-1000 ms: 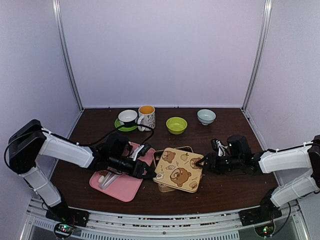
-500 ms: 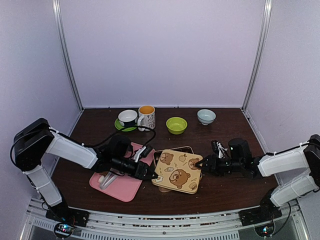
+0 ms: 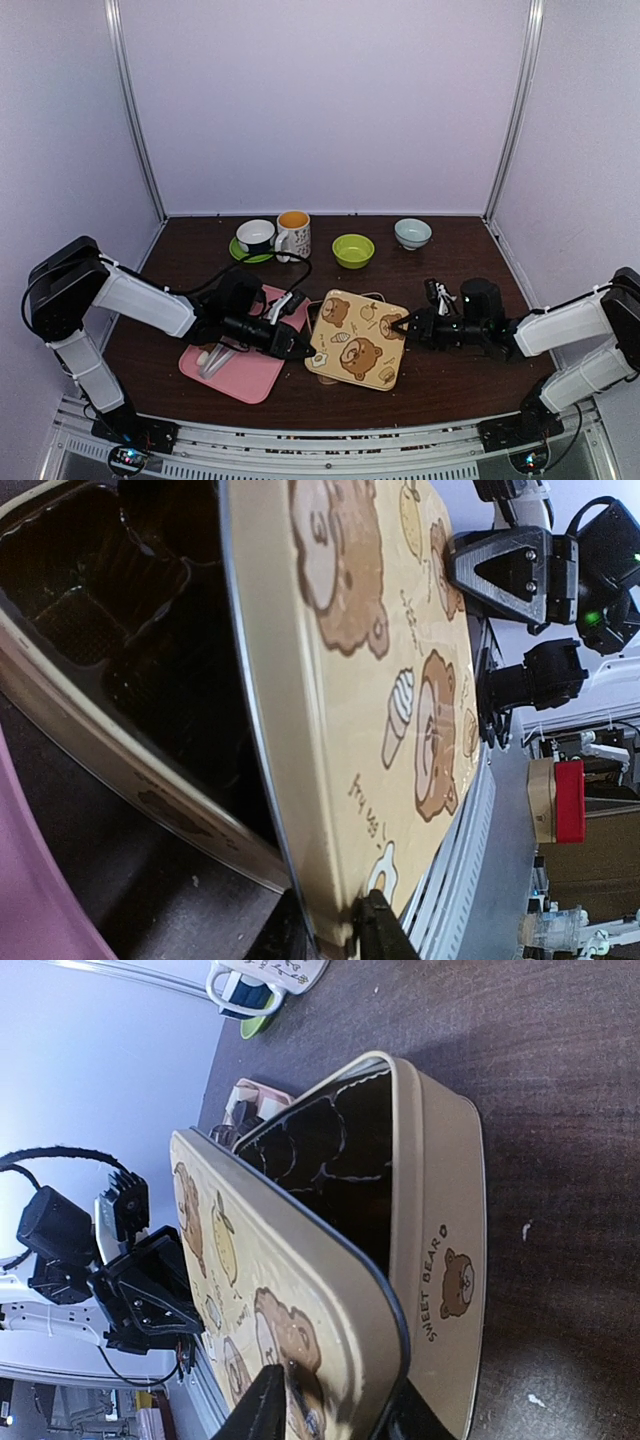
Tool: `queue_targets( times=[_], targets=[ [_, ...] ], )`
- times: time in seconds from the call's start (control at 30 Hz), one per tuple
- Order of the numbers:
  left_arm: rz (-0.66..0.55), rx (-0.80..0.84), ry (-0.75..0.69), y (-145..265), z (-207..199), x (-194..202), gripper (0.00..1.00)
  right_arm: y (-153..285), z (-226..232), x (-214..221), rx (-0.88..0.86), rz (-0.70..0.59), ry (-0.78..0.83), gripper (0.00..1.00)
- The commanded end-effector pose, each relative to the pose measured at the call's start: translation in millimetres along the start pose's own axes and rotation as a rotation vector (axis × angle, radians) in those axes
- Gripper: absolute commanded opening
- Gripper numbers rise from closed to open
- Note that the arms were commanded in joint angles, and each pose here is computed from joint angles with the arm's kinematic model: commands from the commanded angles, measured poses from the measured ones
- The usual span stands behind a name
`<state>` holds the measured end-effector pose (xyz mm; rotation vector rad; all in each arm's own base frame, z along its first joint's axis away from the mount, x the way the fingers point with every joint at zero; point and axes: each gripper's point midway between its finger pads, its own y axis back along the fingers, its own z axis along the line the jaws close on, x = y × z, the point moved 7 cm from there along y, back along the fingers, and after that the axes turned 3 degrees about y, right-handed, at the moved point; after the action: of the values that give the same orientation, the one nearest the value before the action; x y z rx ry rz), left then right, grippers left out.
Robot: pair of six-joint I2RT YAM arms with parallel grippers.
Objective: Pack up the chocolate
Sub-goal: Pick up the box lid from the packing box.
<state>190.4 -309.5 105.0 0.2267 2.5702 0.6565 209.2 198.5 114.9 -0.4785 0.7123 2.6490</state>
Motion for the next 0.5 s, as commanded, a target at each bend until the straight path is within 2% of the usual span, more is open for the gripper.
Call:
queue_targets(
  times=[0.0,0.1,0.47],
  targets=[
    [-0.050,0.035,-0.052,4,-15,-11,0.20,4,19,-7,-0.118,-0.025,0.054,0.31],
    [-0.054,0.035,-0.059,6,-18,-12,0.20,7,23,-7,-0.154,-0.038,0.053,0.27],
    [-0.068,0.053,-0.076,11,-28,-18,0.19,15,48,-7,-0.291,-0.011,0.128,0.29]
  ],
)
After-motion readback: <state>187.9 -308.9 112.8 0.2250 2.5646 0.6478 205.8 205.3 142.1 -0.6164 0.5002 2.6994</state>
